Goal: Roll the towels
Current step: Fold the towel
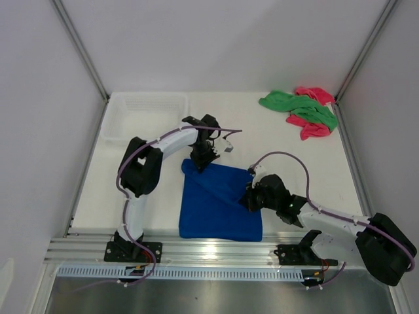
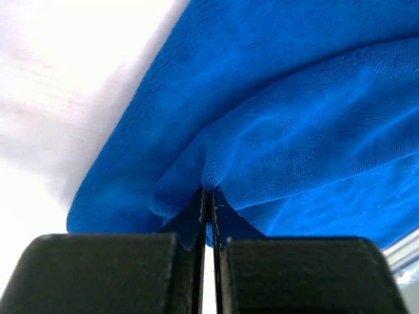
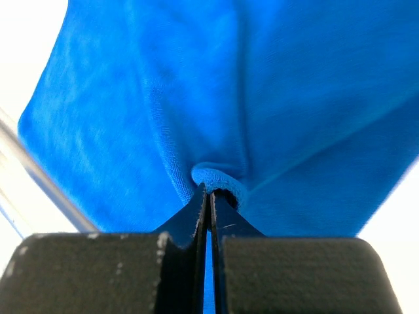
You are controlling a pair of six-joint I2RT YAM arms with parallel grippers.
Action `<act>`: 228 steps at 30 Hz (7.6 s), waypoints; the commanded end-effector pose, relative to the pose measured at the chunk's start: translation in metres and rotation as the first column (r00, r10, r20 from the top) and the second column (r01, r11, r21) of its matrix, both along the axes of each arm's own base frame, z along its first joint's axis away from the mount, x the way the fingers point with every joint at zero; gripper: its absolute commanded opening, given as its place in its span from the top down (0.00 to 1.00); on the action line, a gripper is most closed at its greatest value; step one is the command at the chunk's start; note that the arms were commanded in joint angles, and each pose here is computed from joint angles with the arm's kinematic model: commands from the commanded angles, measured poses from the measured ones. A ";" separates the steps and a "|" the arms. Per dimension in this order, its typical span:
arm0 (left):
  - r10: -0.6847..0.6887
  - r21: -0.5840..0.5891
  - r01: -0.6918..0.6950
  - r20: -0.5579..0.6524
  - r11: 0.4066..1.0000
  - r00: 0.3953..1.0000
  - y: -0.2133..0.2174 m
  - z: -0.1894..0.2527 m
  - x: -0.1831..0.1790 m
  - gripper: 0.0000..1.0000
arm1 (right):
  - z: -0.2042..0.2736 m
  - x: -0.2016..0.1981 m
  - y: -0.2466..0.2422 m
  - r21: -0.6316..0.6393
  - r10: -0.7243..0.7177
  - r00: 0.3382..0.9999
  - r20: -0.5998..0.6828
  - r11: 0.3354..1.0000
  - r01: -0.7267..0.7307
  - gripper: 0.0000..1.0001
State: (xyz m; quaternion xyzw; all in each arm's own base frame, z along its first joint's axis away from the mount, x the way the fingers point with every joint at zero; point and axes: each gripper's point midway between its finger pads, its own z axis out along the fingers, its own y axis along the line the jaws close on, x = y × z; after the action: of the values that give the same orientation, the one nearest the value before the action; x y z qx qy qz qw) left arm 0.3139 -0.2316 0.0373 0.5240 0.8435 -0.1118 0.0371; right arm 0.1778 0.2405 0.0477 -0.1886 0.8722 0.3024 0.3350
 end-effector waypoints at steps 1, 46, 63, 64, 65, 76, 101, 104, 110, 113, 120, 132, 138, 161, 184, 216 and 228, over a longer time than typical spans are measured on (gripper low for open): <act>0.054 -0.121 -0.037 0.138 0.992 0.989 -0.005 0.045 0.021 0.99 | 0.030 0.029 -0.004 0.039 -0.067 0.996 0.055 0.997 0.065 1.00; 0.301 -0.396 -0.002 0.695 0.918 0.653 -0.010 0.197 0.204 0.99 | 0.162 0.345 -0.090 0.044 -0.329 0.864 0.382 0.940 0.339 1.00; 0.068 -0.274 0.154 0.658 0.949 0.750 0.026 0.117 0.090 0.99 | 0.071 0.192 -0.071 -0.168 -0.245 0.929 0.277 0.940 0.298 1.00; 0.063 -0.273 0.154 0.649 0.950 0.758 0.028 0.113 0.084 0.98 | 0.072 0.187 -0.073 -0.171 -0.250 0.929 0.274 0.938 0.303 1.00; 0.054 -0.271 0.157 0.636 0.950 0.769 0.027 0.109 0.078 0.98 | 0.073 0.185 -0.073 -0.164 -0.258 0.927 0.272 0.937 0.309 1.00; 0.014 -0.279 0.156 0.523 0.947 0.852 0.032 0.072 0.027 0.95 | 0.035 0.119 -0.066 -0.231 -0.238 0.963 0.122 0.937 0.261 1.00; 0.137 -0.294 -0.051 0.281 0.955 0.950 0.033 0.075 0.007 0.65 | 0.073 0.129 -0.066 -0.068 -0.344 0.939 -0.005 0.937 0.343 0.62; 0.200 -0.261 -0.130 0.262 0.956 0.944 0.027 0.072 0.033 0.64 | 0.052 0.149 -0.063 -0.095 -0.336 0.939 -0.074 0.940 0.329 0.71; 0.242 -0.183 -0.201 0.240 0.962 0.940 0.025 0.045 0.060 0.68 | 0.034 0.174 -0.045 -0.104 -0.288 0.953 -0.096 0.955 0.278 0.81; 0.217 -0.113 -0.198 0.191 0.974 0.957 0.031 0.024 0.053 0.71 | 0.018 0.172 -0.036 -0.127 -0.257 0.956 -0.141 0.962 0.240 0.87; 0.139 -0.083 -0.130 0.113 0.988 0.984 0.036 0.005 0.023 0.73 | -0.012 0.138 -0.022 -0.148 -0.190 0.956 -0.223 0.976 0.160 0.90; -0.023 -0.125 0.035 0.098 0.992 0.995 0.042 -0.002 -0.024 0.70 | -0.015 0.091 -0.024 -0.136 -0.131 0.952 -0.276 0.986 0.096 0.92; -0.069 -0.139 0.087 0.131 0.987 0.989 0.045 0.002 -0.034 0.69 | 0.000 0.072 -0.016 -0.129 -0.082 0.965 -0.251 0.990 0.050 0.92; 0.187 -0.099 -0.178 0.089 0.979 0.978 0.053 0.011 0.000 0.61 | 0.007 0.097 -0.049 -0.161 -0.201 0.943 -0.267 0.974 0.161 0.63; 0.154 -0.117 -0.157 -0.036 0.981 0.987 0.056 0.000 -0.034 0.81 | -0.011 0.068 -0.038 -0.134 -0.124 0.933 -0.339 0.988 0.083 0.75; 0.061 -0.269 -0.053 0.022 0.962 0.998 0.059 0.033 -0.081 0.99 | 0.014 0.019 -0.052 -0.159 -0.130 0.939 -0.319 0.984 0.082 0.99; 0.076 -0.365 -0.015 0.154 0.931 0.985 0.050 0.085 -0.072 0.99 | 0.067 0.039 -0.063 -0.192 -0.175 0.968 -0.181 0.971 0.140 1.00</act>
State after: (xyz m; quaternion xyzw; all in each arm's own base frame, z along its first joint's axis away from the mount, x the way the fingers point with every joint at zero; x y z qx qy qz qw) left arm 0.2341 -0.1713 0.0838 0.4868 0.8367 -0.2057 0.1439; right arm 0.2050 0.1824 0.0838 -0.1107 0.9433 0.2310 0.2111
